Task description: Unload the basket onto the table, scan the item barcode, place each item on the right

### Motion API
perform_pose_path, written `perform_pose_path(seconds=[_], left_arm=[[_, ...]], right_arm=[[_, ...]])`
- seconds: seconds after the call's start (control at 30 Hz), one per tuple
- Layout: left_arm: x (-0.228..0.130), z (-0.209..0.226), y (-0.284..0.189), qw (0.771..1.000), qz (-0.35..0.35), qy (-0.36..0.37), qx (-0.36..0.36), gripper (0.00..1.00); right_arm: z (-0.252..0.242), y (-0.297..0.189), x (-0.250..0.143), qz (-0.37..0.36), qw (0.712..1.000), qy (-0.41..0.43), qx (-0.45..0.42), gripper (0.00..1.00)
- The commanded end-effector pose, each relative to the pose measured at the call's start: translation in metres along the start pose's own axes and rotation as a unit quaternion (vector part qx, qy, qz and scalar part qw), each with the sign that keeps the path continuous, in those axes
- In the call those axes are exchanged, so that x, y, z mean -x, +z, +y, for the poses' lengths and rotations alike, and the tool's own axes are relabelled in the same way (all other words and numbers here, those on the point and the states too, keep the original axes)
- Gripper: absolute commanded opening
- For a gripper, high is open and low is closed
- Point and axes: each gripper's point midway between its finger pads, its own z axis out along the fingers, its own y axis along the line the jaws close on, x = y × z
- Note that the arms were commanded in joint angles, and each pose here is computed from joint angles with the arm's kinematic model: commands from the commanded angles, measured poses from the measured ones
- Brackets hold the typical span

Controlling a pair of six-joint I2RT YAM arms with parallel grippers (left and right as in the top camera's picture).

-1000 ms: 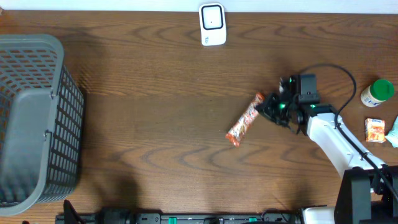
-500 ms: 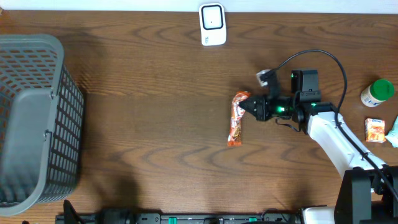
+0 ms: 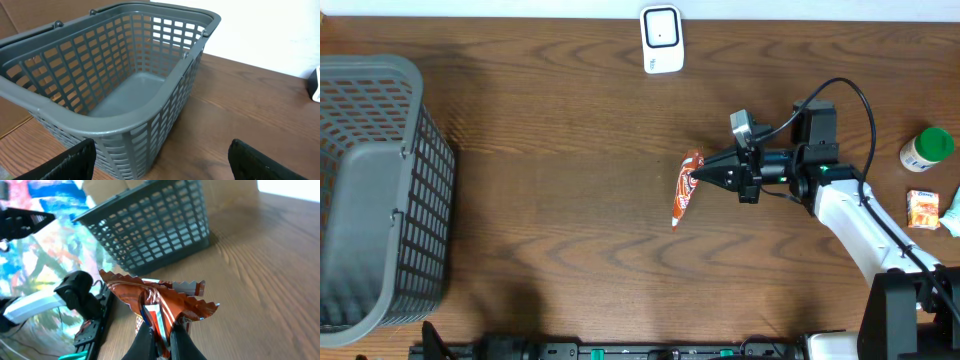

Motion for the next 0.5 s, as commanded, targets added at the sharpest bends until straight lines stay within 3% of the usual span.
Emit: perform_pose_path(seconds=[0.0, 0.17, 0.33, 0.47], left_arm=[[0.0, 0.0, 0.0, 1.0, 0.001, -0.001, 0.002, 0.85], [0.0, 0.0, 0.0, 1.0, 0.001, -0.001, 0.002, 0.85], [0.0, 0.0, 0.0, 1.0, 0.001, -0.001, 0.002, 0.85], [0.0, 0.0, 0.0, 1.0, 0.001, -0.001, 0.002, 0.85]], right_arm=[[0.006, 0.003, 0.004, -0.005, 0.999, -0.048, 0.018, 0.01], [-0.031, 0.015, -0.008, 0.053, 0.99, -0.097, -0.086, 0.01], [0.018, 0.017, 0.026, -0.021, 0.966, -0.25, 0.057, 0.01], [0.023, 0.021, 0.034, -0.027, 0.949, -0.308, 0.069, 0.01]])
